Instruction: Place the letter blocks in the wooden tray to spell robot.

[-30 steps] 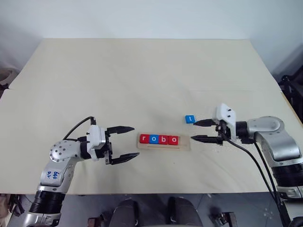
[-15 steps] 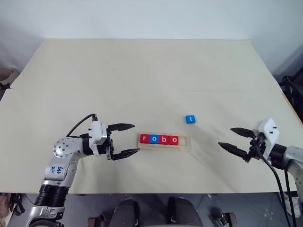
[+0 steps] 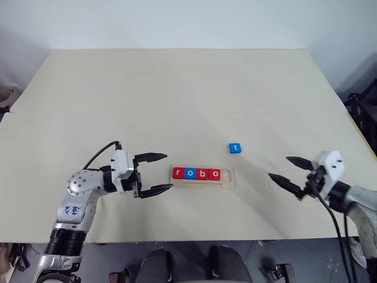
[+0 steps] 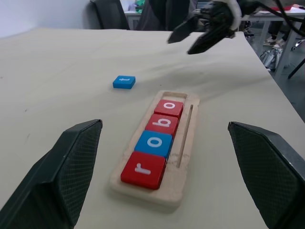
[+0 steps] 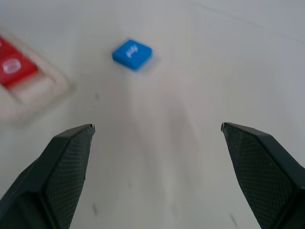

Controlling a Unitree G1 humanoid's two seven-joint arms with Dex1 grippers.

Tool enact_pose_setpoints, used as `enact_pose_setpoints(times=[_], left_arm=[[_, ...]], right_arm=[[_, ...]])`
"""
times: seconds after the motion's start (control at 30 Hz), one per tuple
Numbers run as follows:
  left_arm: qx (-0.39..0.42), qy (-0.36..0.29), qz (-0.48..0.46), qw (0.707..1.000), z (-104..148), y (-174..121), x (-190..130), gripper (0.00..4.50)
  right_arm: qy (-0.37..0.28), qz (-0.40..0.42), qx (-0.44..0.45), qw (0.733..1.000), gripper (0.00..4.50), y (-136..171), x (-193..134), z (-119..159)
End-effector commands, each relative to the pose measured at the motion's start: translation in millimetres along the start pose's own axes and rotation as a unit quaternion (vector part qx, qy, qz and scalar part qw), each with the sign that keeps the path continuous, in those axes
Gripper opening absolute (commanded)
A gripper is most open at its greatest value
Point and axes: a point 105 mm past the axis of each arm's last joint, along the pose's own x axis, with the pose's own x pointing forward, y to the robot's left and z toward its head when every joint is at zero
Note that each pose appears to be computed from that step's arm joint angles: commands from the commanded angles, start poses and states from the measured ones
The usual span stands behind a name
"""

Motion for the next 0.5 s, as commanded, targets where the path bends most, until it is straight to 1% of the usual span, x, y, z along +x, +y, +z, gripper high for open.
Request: enact_pose_setpoints(times=[0.03,0.13,0.33,0.43,0.5], left_arm=[[0.016,-0.001,0.011,1.000,4,2,-2,4.50],[0.018,0.000,0.018,1.000,4,2,-4,4.50],[0.018,0.003,0.033,0.999,4,-1,-9,4.50],[0.018,0.003,0.037,0.999,5,-2,-9,4.50],[0.019,0.002,0.038,0.999,6,-3,-9,4.50]], right_arm=[[-0.003,-0.012,0.035,0.999,4.46,6,29,14],[-0.008,-0.014,0.054,0.998,4.46,13,48,23],[0.000,-0.062,0.074,0.995,4.46,21,83,30],[0.009,-0.078,0.079,0.994,4.46,24,94,27],[0.033,-0.103,0.078,0.991,4.46,23,97,18]])
